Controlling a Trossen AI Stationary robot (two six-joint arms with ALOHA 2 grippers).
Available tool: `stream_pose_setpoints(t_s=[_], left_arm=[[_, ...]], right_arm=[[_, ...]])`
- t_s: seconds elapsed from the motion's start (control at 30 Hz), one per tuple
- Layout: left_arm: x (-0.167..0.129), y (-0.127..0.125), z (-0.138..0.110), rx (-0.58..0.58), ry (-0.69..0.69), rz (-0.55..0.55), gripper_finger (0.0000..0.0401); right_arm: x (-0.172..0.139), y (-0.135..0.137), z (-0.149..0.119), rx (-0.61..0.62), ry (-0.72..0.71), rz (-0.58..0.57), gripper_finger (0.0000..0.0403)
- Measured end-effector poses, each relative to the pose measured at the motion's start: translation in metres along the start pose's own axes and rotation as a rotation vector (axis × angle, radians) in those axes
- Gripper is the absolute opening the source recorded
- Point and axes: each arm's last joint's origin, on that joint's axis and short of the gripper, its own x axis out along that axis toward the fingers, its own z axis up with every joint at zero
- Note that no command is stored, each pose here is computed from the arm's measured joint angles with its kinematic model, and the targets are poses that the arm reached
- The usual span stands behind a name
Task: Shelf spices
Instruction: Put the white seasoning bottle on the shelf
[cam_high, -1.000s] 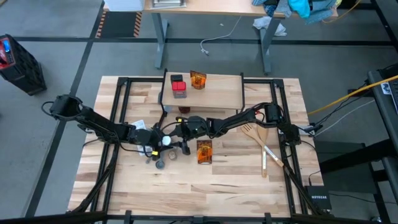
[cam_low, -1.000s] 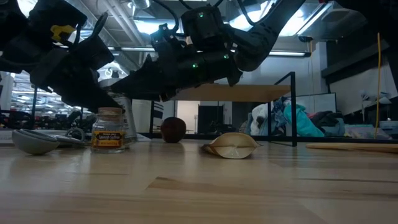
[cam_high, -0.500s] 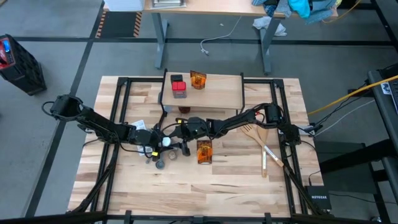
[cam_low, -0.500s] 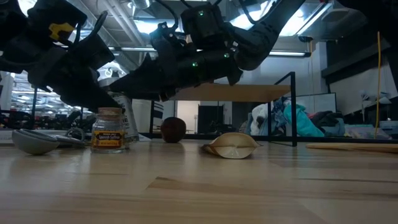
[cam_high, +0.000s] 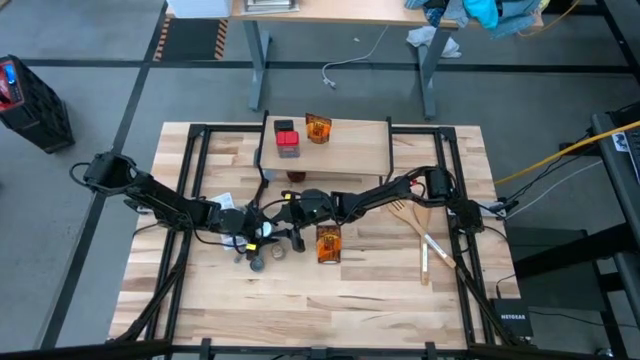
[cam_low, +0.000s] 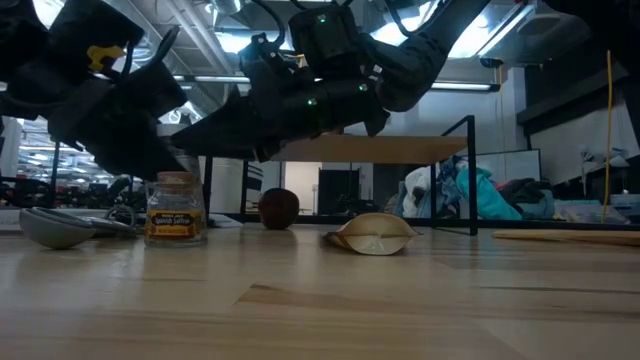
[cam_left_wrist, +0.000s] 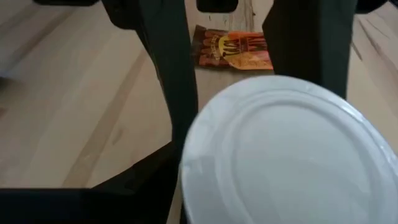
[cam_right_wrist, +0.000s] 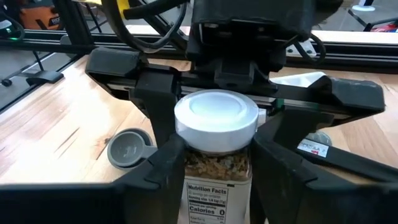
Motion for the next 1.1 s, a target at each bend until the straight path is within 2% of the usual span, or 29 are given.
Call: stream_pose_setpoints(t_s=[0.27,0.5,0.8,1.1], left_arm=[[-0.0002,0.0001,-0.0007,-0.016,0.007,0.002,0.0219],[-0.0003,0.0004,-0.0010,-0.008,0.007,0.010,0.0201],[-0.0006,0.0006,-0.0011,-0.059,0.004,0.010,0.0231],[-0.0053,0.0006,0.0038,-0.112,-0.026,0.004,0.0234]], right_arm=[[-0.0004,-0.0001,-0.0004,0.003,0.009,0.005,0.0165],[-0.0006,-0.0005,-0.0002,0.006,0.007,-0.011,0.0183],[-0.0007,-0.0005,-0.0001,0.004,0.001,-0.013,0.0188],[-0.0005,-0.0006,0.0000,0.003,-0.011,-0.020,0.0188]])
